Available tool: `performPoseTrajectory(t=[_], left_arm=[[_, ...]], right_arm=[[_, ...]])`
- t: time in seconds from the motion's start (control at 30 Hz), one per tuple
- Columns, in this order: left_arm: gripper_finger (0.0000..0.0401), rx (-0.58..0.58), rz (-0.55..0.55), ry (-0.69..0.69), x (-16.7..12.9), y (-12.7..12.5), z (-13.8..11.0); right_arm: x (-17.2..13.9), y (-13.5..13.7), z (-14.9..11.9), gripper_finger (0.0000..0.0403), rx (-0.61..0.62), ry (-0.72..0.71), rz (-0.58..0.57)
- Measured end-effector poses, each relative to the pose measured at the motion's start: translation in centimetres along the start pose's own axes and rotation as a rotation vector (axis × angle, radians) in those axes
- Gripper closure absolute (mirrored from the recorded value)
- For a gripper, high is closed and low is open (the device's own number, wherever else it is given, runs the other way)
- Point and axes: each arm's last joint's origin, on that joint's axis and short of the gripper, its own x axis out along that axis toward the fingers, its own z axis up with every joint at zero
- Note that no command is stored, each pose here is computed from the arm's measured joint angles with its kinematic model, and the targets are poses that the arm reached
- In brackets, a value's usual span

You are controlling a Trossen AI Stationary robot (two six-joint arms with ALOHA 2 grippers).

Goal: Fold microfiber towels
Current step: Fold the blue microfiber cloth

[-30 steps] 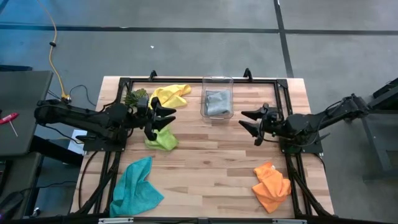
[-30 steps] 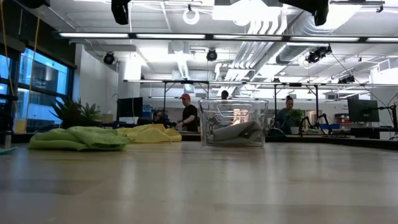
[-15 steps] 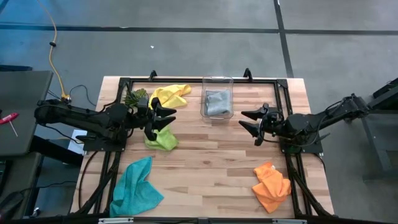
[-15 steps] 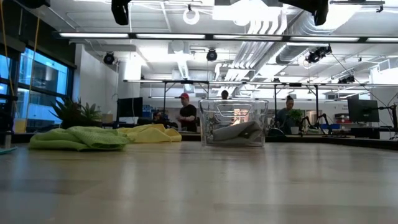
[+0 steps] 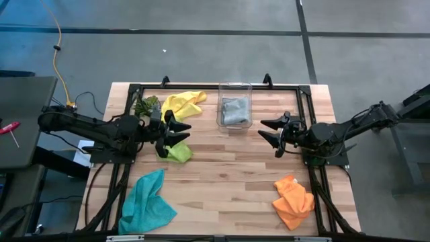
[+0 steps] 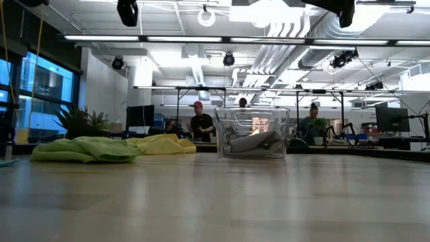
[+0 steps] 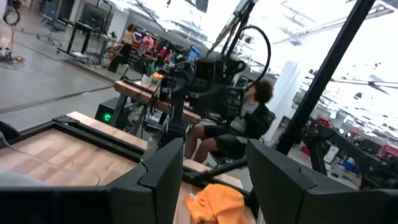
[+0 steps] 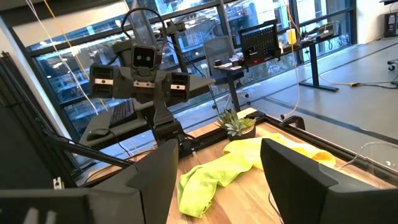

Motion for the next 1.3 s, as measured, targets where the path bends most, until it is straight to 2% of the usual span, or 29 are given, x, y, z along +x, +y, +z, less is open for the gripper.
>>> performPoseTrajectory(t=[0.43,0.57,0.73,0.97,1.07,1.3], left_arm=[[0.0233,0.007,-0.076,0.134,-0.6,-1.9,-1.8],[0.0233,0.022,-0.104,0.224,-0.8,-3.1,-1.8],[0.0233,0.133,-0.097,0.406,-0.8,-4.5,-1.2],[0.0233,0.182,-0.14,0.504,-0.2,-5.9,-0.6],[0.0233,0.214,-0.181,0.629,0.0,-6.4,-1.2],[0.0233,0.217,-0.21,1.079,-0.6,-7.8,-5.2]], right_arm=[[0.0,0.0,0.0,0.0181,0.001,0.0,0.0],[0.0,0.0,0.0,0.0181,0.003,0.0,0.0],[0.0,0.0,0.0,0.0181,0.0,0.0,0.0],[0.0,0.0,0.0,0.0181,0.0,0.0,0.0],[0.0,0.0,0.0,0.0181,0.0,0.0,-0.001],[0.0,0.0,0.0,0.0181,0.009,0.001,-0.001]])
